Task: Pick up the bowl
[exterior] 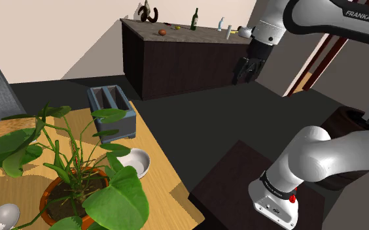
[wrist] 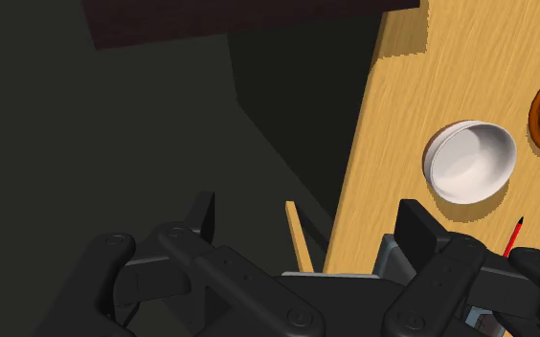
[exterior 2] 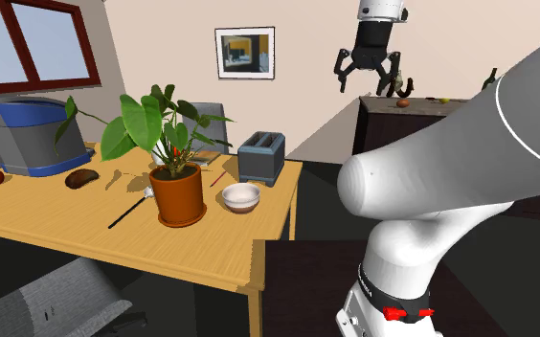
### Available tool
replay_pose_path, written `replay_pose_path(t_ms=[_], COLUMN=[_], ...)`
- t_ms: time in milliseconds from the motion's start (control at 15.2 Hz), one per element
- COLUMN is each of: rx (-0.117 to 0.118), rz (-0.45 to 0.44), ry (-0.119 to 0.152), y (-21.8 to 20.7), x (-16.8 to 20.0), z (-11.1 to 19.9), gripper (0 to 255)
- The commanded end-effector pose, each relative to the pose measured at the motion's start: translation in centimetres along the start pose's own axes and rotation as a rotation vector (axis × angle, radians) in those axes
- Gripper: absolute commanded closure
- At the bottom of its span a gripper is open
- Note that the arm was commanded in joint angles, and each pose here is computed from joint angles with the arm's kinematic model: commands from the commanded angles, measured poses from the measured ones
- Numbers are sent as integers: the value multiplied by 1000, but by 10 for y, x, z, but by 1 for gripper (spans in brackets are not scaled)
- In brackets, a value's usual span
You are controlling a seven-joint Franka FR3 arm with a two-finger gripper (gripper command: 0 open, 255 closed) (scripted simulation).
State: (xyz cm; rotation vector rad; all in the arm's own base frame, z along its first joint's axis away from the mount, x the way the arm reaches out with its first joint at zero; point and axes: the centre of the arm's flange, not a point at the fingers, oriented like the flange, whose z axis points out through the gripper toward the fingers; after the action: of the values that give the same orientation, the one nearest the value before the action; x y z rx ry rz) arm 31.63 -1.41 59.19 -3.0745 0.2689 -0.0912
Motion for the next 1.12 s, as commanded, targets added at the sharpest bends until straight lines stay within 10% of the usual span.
replay_pose_path(t_ms=[0,1056], rx=[0,43], rz=[0,8], ry=[0,9], y=[0,-105], x=[0,40], z=[0,175], gripper=[0,0])
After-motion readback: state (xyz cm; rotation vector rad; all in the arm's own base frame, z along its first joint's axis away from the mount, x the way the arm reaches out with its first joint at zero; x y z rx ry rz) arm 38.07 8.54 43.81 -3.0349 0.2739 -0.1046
